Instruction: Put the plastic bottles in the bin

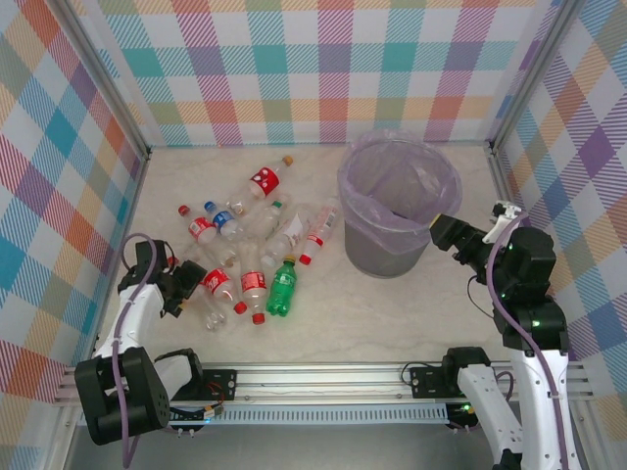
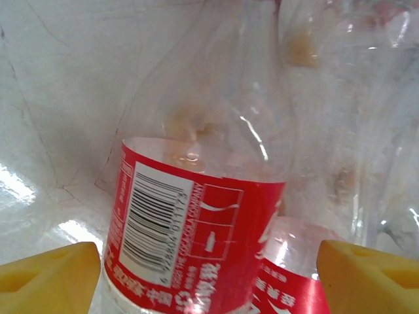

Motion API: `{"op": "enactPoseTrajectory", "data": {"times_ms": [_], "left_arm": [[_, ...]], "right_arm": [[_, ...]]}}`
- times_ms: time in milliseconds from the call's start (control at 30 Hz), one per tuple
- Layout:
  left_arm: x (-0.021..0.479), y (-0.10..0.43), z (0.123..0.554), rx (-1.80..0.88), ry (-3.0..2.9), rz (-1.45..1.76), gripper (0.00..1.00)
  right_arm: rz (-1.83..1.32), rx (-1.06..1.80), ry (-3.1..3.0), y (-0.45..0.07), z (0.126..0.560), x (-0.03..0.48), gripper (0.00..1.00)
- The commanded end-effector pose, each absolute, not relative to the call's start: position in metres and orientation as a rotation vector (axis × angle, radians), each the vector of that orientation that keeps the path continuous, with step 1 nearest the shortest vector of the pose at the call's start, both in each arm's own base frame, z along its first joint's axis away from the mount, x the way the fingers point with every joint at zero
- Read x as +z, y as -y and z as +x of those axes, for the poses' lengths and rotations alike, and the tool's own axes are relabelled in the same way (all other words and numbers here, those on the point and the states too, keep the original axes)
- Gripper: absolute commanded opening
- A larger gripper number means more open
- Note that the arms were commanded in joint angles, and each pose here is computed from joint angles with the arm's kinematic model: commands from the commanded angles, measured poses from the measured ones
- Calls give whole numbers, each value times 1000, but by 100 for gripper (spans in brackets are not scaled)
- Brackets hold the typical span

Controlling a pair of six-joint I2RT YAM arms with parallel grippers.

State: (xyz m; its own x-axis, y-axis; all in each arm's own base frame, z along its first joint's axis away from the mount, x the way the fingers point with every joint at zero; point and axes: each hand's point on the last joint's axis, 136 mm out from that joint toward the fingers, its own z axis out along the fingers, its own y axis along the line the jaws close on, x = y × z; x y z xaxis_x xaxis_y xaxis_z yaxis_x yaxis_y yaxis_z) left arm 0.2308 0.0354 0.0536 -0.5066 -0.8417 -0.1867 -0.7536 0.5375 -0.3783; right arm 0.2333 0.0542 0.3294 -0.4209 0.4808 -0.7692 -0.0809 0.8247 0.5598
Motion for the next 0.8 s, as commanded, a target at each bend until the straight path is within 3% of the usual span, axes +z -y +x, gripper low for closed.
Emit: {"op": "enactPoseTrajectory", "data": {"times_ms": [0,367,500,767], "left_arm": [[51,-42,233,-339,-2381,-1356,79],[38,-42,225,-314,-2403,-1360,71],[63,-50,224,-258,-2365,-1306,64],[141,-55,221,-233,-2223,-1142,63]], "right_arm": [[274,647,-1887,-55,234,337,88],[276,719,-1906,-64,239,330,89],[272,715,-1905,-64,241,333,88],[229,700,-1914,-66,237,343,89]]}}
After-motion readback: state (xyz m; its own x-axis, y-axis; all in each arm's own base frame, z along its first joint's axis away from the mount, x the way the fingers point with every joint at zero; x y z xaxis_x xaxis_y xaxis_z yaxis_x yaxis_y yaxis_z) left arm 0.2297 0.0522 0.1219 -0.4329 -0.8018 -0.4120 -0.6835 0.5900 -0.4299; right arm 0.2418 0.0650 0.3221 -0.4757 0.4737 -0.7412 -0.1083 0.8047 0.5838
